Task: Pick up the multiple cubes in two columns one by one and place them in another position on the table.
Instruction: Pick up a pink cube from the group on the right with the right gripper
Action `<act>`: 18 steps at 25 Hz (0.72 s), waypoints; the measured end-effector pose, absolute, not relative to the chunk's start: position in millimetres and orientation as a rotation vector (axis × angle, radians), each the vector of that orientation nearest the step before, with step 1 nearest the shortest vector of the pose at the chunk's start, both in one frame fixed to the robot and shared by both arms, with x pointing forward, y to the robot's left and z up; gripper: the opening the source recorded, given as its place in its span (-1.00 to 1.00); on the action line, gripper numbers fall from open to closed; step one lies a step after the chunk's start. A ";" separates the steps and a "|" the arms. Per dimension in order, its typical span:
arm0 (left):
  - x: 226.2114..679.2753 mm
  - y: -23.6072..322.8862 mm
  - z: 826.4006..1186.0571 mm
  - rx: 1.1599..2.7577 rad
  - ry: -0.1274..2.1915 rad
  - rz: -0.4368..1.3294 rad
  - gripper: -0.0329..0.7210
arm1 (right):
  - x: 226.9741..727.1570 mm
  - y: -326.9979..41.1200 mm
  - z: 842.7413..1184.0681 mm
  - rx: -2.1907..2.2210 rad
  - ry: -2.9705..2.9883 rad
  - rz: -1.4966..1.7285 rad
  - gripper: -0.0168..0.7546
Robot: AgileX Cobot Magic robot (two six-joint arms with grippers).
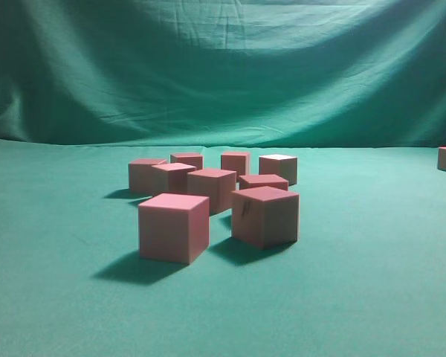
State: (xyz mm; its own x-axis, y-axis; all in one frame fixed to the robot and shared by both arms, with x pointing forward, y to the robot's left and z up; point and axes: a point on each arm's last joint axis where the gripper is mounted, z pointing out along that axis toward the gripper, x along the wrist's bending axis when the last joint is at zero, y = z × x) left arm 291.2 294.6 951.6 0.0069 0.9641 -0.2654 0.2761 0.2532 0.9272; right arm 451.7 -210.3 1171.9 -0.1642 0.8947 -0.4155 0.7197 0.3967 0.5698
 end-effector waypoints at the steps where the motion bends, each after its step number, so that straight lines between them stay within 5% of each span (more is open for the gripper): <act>1: 291.2 294.6 951.6 1.221 1.487 0.834 -0.91 | 456.7 -223.3 1171.9 1.439 1.892 0.284 0.52; 8: 291.2 294.6 951.6 1.221 1.487 0.834 -0.91 | 489.1 -287.8 1152.8 1.839 1.705 0.262 0.52; 18: 291.2 294.6 951.6 1.221 1.487 0.834 -0.91 | 568.5 -290.5 1058.5 2.072 1.885 0.240 0.52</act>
